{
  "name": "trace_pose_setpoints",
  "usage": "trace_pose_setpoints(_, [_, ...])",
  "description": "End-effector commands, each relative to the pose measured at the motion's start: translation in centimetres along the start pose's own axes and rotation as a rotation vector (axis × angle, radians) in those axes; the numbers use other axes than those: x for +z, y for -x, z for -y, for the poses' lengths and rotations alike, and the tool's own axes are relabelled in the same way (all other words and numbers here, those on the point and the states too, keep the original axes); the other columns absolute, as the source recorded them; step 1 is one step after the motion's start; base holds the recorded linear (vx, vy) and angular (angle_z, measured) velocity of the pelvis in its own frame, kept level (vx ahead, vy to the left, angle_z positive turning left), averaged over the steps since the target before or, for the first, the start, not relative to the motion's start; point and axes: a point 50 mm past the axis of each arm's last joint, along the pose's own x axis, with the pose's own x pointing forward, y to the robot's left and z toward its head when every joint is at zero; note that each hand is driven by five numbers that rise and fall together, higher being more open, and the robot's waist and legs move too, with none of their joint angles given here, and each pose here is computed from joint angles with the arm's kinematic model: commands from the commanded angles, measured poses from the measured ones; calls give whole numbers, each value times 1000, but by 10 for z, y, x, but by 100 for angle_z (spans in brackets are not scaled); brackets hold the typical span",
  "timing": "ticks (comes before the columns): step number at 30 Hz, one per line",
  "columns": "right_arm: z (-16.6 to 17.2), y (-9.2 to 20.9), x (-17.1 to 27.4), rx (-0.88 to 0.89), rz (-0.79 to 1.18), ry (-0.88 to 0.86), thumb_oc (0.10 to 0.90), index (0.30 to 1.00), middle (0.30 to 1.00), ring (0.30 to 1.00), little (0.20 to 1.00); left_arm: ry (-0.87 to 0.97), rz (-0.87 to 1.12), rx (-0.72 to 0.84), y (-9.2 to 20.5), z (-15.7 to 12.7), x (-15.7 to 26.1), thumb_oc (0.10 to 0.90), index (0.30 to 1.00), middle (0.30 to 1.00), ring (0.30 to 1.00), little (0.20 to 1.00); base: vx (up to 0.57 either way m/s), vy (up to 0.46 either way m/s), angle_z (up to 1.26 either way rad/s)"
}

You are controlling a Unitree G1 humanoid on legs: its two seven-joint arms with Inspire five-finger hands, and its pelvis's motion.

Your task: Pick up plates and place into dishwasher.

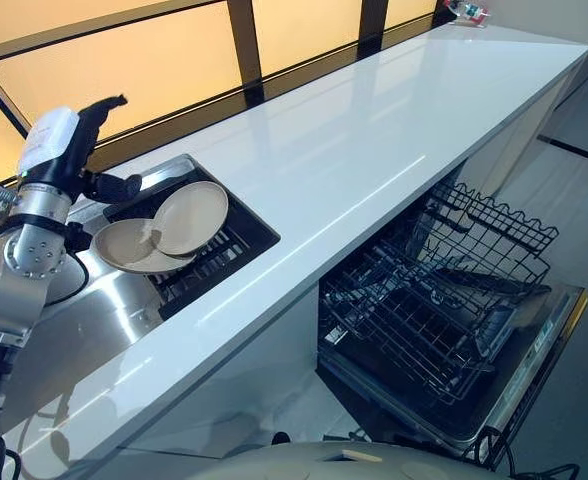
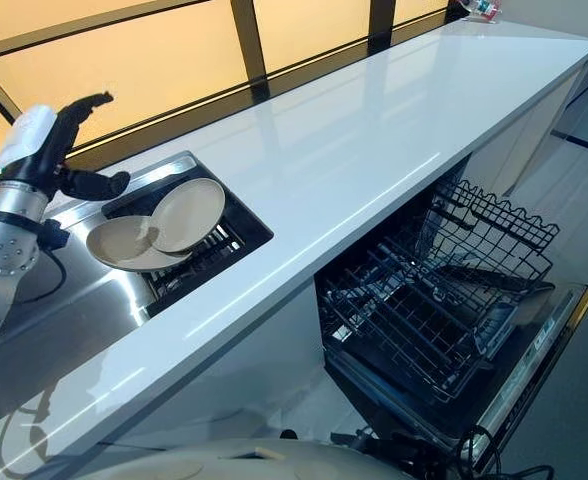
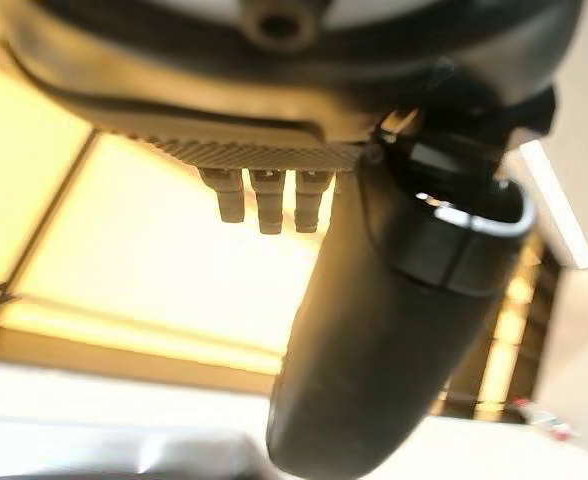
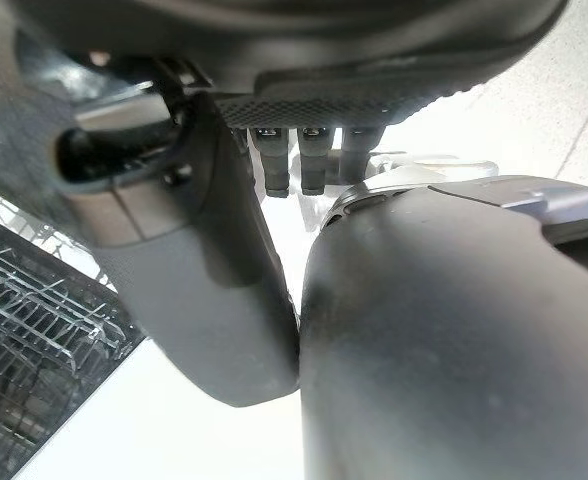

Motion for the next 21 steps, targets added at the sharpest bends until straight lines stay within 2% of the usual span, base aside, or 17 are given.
trace_pose_setpoints(1, [2,1,4,16,-18,-11,800,900,900,900,900,11,66,249,-16,-82,19,800,900,900,900,900,25,116,2])
trace_pose_setpoints(13, [10,4,-2,-11,-35,-27,800,900,900,900,900,221,-38,170,-39,-96,10,800,900,900,900,900,46,103,-7])
trace_pose_setpoints(21, [13,4,-8,-13,-26,-59,800,900,900,900,900,304,-136,110,-49,-92,-3,800,900,900,900,900,47,72,-13])
